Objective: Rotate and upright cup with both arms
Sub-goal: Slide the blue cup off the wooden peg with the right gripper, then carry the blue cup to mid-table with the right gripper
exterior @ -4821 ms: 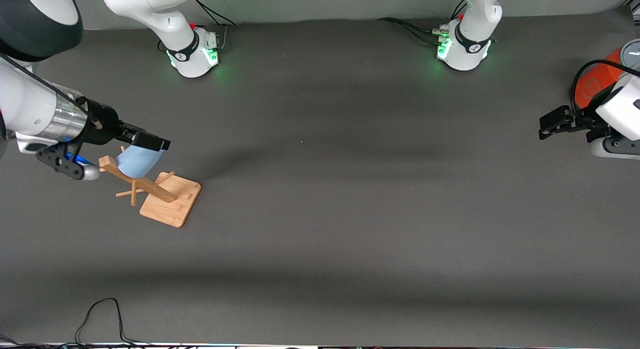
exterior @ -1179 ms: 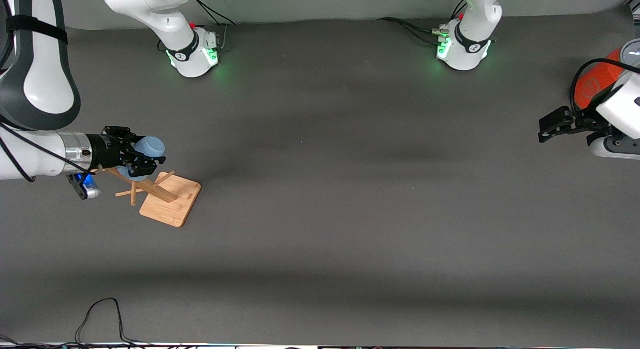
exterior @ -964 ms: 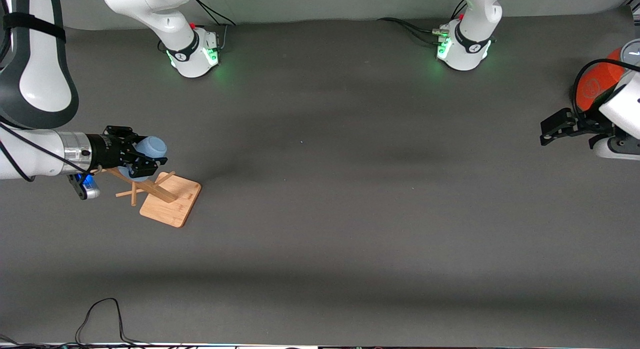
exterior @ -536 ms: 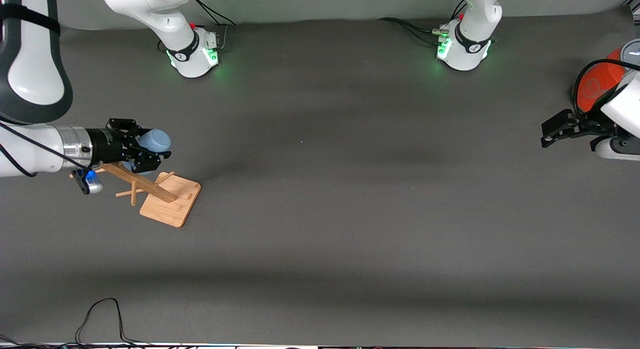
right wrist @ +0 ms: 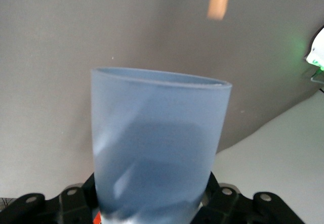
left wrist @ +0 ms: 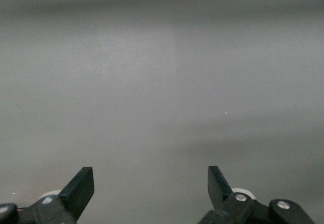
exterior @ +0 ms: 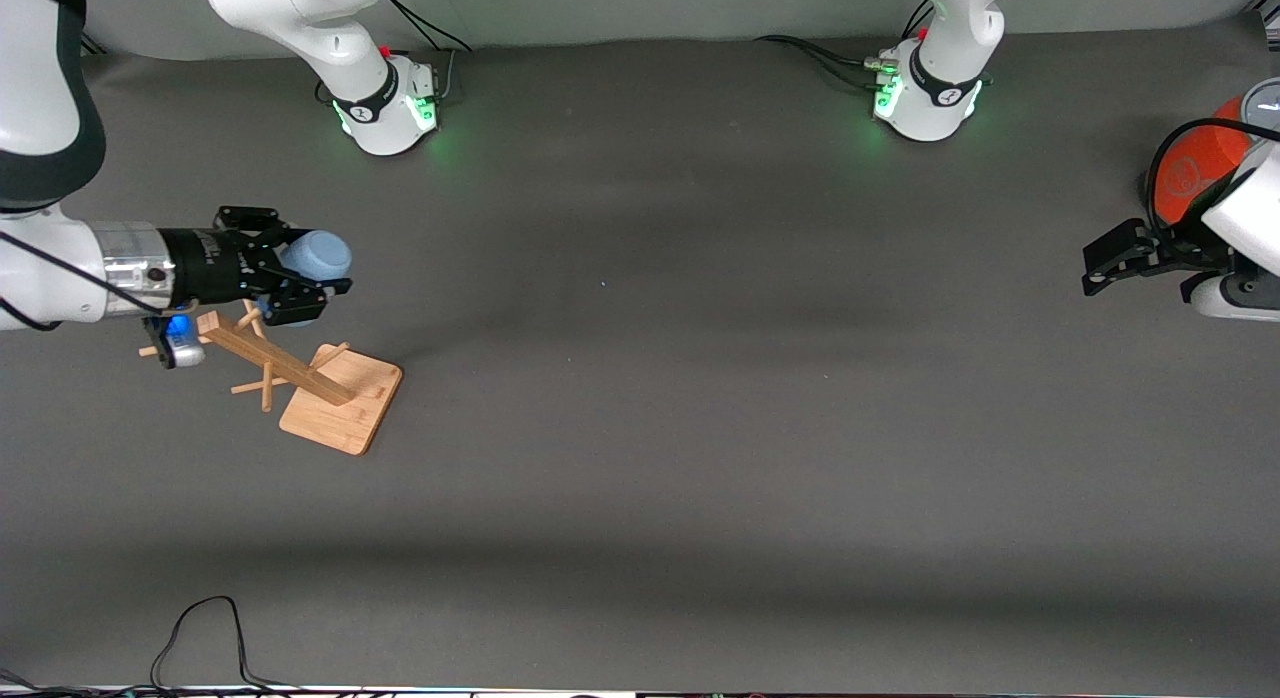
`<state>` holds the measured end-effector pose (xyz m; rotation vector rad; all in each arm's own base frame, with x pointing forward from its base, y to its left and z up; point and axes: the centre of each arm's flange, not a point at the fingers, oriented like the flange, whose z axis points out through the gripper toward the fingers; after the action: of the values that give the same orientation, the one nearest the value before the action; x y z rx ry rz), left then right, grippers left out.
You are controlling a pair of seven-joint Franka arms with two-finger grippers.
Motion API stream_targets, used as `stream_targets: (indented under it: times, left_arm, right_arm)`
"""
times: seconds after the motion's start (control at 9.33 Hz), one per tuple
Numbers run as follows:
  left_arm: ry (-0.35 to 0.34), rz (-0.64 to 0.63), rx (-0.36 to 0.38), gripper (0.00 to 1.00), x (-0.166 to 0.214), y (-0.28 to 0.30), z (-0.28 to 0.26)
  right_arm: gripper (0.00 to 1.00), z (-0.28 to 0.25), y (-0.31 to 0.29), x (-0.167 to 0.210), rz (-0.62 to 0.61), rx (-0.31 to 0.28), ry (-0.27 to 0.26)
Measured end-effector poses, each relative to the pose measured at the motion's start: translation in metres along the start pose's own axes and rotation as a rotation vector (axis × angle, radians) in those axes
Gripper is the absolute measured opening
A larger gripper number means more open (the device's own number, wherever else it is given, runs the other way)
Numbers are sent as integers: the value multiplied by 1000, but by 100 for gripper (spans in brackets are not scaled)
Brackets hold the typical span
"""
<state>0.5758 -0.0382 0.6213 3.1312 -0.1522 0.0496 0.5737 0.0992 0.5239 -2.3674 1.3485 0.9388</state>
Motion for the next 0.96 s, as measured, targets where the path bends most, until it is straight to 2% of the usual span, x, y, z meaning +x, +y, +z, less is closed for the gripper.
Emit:
stream_targets:
  times: [0.21, 0.54, 0.75, 0.96]
  left_arm:
    - [0, -1, 0, 100, 0, 0, 0]
    - [-1, -1, 0, 100, 0, -1, 1]
    - [-2, -1, 0, 100, 0, -1, 1]
    - [-2, -1, 0, 100, 0, -1, 1]
  right_arm:
    - [74, 16, -27, -46, -16, 28, 17]
    - [74, 70, -82, -95, -49, 123, 40]
    - [74, 137, -130, -119, -88, 162, 93]
    - [74, 222, -182, -144, -145, 201, 177]
